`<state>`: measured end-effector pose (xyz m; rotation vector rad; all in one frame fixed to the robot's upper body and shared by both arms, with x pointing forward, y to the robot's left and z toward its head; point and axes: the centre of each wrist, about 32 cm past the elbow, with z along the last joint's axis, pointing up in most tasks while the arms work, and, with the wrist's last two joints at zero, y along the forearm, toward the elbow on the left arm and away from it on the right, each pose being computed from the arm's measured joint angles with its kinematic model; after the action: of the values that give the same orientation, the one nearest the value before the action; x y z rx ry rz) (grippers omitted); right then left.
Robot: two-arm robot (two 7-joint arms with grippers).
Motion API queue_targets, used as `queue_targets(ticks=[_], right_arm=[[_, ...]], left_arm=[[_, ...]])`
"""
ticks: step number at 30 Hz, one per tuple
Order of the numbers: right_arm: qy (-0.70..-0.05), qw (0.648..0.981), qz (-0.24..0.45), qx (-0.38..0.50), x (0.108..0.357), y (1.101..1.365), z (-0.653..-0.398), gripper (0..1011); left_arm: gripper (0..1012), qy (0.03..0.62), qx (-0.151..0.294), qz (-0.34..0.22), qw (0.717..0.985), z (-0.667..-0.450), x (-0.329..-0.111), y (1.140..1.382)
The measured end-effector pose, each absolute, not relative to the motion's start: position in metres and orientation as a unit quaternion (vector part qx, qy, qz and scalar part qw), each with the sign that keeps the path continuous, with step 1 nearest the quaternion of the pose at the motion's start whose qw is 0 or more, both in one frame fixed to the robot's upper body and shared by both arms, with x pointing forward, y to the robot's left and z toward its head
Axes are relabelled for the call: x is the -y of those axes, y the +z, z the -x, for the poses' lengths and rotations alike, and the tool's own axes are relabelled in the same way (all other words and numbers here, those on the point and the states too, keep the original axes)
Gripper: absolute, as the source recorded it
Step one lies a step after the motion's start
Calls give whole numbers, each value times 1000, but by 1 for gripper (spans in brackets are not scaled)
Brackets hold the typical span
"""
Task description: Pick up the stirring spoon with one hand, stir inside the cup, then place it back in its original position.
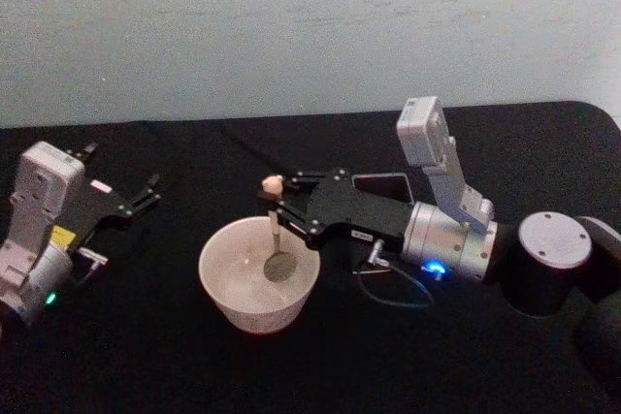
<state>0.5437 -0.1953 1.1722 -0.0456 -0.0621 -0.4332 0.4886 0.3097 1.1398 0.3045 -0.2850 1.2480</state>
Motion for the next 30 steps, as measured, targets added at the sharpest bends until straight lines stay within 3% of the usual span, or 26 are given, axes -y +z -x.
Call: queue_targets(ticks=[17,30], right_arm=[[-180,983,19,20,194,1170,-526,214],[-169,985,17,21,174,1172,-538,215]], left_arm=[[1001,580,132,-141,791,-489,-310,1140],[1001,580,132,-141,791,-489,-310,1140]])
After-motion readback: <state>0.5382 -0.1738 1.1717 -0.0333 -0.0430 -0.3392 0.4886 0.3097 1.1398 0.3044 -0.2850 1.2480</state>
